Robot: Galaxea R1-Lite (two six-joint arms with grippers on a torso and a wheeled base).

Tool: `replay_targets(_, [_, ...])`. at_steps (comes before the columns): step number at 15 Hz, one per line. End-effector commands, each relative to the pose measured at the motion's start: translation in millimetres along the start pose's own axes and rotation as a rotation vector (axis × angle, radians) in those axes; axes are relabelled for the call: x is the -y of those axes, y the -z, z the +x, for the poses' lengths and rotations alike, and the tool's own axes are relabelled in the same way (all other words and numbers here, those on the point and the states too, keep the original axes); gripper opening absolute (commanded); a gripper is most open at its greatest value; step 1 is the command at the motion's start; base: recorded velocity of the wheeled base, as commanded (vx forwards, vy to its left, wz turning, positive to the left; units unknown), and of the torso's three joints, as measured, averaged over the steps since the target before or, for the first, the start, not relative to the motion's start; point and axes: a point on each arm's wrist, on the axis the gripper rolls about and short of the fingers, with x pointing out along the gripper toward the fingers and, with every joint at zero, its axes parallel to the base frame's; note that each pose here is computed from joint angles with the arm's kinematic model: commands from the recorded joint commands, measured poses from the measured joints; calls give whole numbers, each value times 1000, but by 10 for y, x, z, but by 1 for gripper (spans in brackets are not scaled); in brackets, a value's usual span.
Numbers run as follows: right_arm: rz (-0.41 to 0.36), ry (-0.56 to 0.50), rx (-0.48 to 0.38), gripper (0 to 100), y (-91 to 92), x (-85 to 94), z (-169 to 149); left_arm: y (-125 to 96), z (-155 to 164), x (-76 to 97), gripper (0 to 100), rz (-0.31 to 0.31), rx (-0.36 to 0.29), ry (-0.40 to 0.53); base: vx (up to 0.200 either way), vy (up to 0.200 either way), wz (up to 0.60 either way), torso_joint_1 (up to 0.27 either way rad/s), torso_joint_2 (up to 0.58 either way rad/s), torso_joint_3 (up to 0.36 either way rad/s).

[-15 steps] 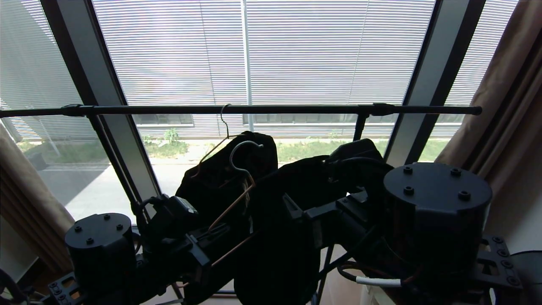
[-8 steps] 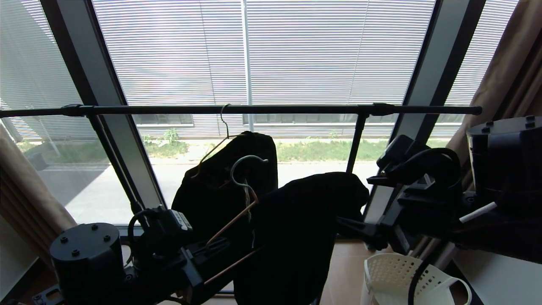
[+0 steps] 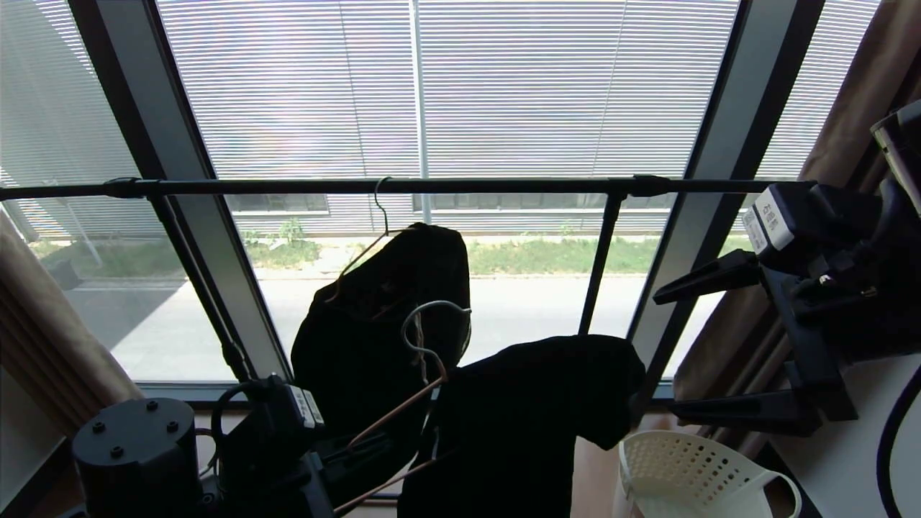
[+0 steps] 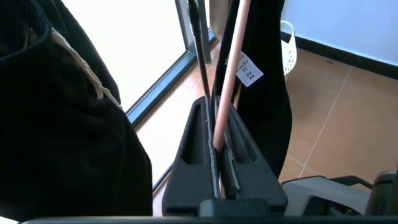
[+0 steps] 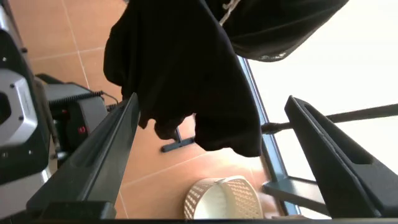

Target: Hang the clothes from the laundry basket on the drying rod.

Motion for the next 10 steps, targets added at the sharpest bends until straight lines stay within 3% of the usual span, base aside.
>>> replay_targets(1, [-44, -97, -39, 100, -118, 185, 189, -3, 0, 5, 0, 1, 2, 2, 0, 0, 0, 0, 0, 0])
replay_targets(10, [-71, -201, -73, 100, -285, 325, 827, -50, -15, 54, 0, 26, 62, 11, 0, 0, 0, 0, 0, 0])
